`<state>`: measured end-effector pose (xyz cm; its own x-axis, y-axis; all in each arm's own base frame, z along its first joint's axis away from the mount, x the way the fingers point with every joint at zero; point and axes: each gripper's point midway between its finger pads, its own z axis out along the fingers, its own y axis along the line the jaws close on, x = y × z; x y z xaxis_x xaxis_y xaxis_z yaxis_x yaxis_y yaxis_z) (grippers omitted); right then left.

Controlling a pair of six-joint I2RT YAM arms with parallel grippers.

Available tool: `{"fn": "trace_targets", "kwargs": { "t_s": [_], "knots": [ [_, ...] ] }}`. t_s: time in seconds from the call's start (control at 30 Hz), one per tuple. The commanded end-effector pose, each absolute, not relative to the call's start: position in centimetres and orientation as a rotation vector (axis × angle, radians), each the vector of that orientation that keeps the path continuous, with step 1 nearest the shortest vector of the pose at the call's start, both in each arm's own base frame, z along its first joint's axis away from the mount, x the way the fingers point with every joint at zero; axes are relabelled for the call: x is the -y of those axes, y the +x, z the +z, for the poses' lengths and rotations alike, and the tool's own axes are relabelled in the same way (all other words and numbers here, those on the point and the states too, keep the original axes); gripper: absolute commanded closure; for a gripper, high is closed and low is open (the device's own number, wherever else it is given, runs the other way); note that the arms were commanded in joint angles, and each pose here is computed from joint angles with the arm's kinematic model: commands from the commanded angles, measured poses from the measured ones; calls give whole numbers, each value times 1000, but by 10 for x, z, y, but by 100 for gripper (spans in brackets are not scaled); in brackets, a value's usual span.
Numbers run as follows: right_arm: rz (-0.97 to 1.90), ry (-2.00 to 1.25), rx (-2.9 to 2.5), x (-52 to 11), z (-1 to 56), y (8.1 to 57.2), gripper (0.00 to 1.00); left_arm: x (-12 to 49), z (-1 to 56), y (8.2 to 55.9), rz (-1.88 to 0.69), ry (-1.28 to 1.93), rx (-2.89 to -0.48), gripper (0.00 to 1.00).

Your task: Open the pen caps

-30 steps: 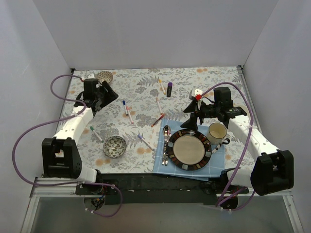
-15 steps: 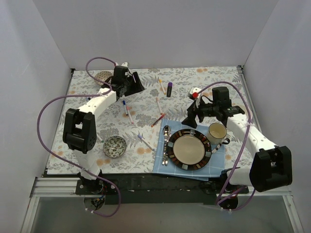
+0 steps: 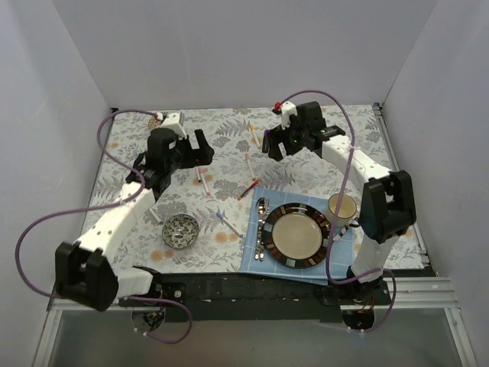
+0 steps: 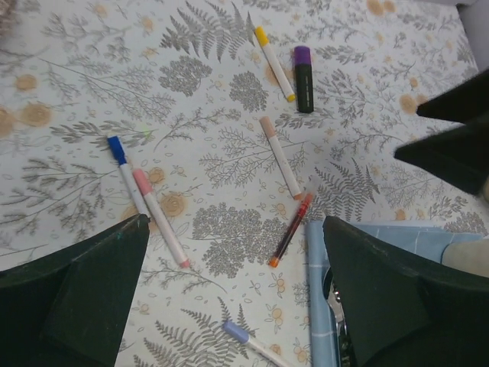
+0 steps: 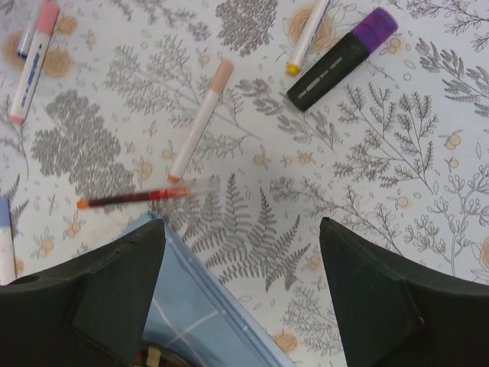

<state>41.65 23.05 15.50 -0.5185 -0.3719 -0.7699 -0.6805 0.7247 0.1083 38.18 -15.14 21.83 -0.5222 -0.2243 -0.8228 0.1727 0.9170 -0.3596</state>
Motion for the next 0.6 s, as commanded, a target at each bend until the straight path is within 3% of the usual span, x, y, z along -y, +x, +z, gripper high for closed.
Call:
{"fn": "trace_targets", "kwargs": {
  "t_s": [0.0, 0.13, 0.17, 0.3, 0.57],
  "knots": [
    [392, -600, -2279, -244, 150, 453, 12, 110, 253, 355, -340, -63, -1853, 2],
    [284, -531, -2332, -262, 126, 489, 16, 95, 259, 333, -314, -74, -1765, 2],
    [278, -510, -2289, -267, 142, 504, 17, 95, 264, 331, -320, -73, -1744, 2],
    [155, -464, -2265, -264, 131, 532, 32, 92, 276, 326, -320, -72, -1705, 2],
    [80, -431, -2248, -262, 107, 562, 39, 98, 278, 324, -359, -51, -1701, 2]
  ]
}}
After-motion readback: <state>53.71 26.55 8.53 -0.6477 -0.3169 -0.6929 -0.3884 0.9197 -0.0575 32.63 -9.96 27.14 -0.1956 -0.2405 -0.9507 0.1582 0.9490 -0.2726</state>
